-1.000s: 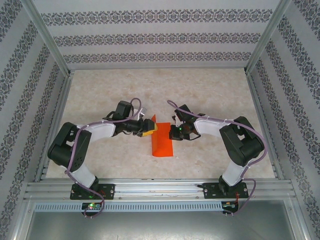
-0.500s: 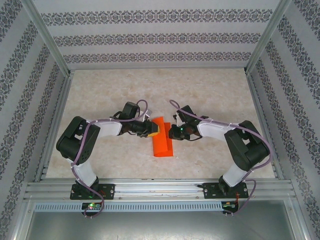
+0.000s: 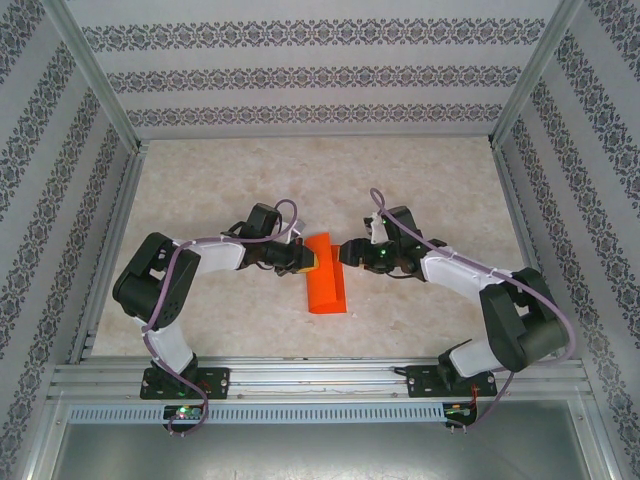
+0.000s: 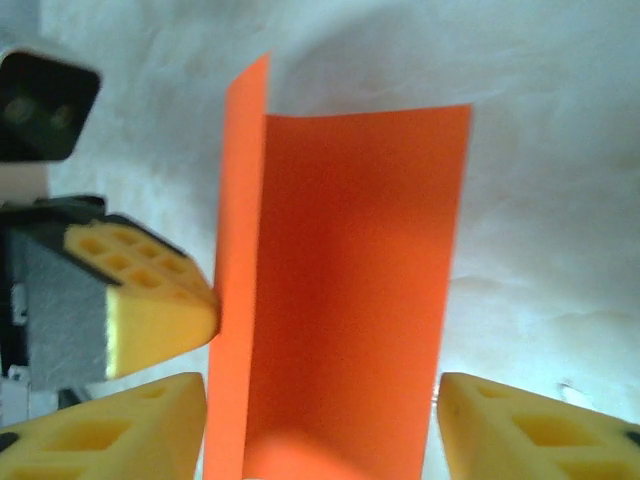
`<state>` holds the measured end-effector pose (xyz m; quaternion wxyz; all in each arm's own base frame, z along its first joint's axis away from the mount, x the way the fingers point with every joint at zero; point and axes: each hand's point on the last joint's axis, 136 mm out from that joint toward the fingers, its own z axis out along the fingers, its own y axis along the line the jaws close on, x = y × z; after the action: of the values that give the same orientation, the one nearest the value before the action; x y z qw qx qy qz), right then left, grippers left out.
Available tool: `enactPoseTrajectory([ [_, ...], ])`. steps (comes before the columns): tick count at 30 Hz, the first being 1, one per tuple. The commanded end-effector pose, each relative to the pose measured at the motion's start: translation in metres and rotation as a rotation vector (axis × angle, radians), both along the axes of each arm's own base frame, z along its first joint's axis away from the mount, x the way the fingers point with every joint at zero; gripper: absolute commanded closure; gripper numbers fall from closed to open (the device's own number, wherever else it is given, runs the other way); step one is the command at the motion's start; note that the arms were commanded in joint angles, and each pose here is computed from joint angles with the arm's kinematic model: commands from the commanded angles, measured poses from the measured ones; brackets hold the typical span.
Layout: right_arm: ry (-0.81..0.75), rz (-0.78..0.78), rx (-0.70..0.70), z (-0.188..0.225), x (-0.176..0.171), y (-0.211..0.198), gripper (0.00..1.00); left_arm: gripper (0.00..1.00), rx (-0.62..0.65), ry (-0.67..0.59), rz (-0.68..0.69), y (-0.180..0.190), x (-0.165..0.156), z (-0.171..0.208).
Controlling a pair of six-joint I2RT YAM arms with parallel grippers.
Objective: Fold a paper plane with a square sheet of paper (fold left side to right side)
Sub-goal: First fold in half a square sheet of paper at the center of the table.
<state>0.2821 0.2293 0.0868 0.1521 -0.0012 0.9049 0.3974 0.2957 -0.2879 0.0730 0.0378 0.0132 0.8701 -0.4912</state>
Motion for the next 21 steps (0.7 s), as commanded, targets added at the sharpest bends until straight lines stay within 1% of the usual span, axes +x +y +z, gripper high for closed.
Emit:
enactPoseTrajectory([
  [1,-0.002,0.071,0.147,0.016,-0.004,0.022,0.34,0.95,0.009,-0.007,-0.024,-0.005,-0.001,0.0],
  [4,0.028,0.085,0.149,0.008,-0.004,0.03,0.35,0.96,0.009,-0.004,-0.027,-0.006,-0.002,0.0],
  [7,0.046,0.103,0.158,0.004,-0.003,0.039,0.4,0.96,0.008,-0.008,-0.028,-0.007,-0.001,0.0],
  [9,0.061,0.113,0.157,0.0,-0.003,0.045,0.47,0.96,0.008,-0.005,-0.028,-0.007,-0.001,0.0],
  [12,0.078,0.124,0.155,-0.005,-0.003,0.052,0.58,0.96,0.006,-0.007,-0.025,-0.007,0.0,0.0],
  [14,0.082,0.123,0.15,-0.008,-0.003,0.053,0.7,0.95,0.008,-0.007,-0.023,-0.007,0.0,0.0],
  [16,0.086,0.119,0.141,-0.01,-0.004,0.053,0.82,0.91,0.007,-0.014,-0.019,-0.007,0.0,0.003],
  [18,0.093,0.11,0.122,-0.015,-0.004,0.051,0.92,0.87,0.01,-0.029,-0.009,-0.006,0.002,0.007],
  [19,0.096,0.106,0.108,-0.018,-0.004,0.049,0.96,0.84,0.012,-0.038,-0.004,-0.005,0.002,0.009],
  [21,0.109,0.095,0.083,-0.024,-0.004,0.046,0.98,0.79,0.023,-0.061,0.012,-0.002,0.003,0.015],
])
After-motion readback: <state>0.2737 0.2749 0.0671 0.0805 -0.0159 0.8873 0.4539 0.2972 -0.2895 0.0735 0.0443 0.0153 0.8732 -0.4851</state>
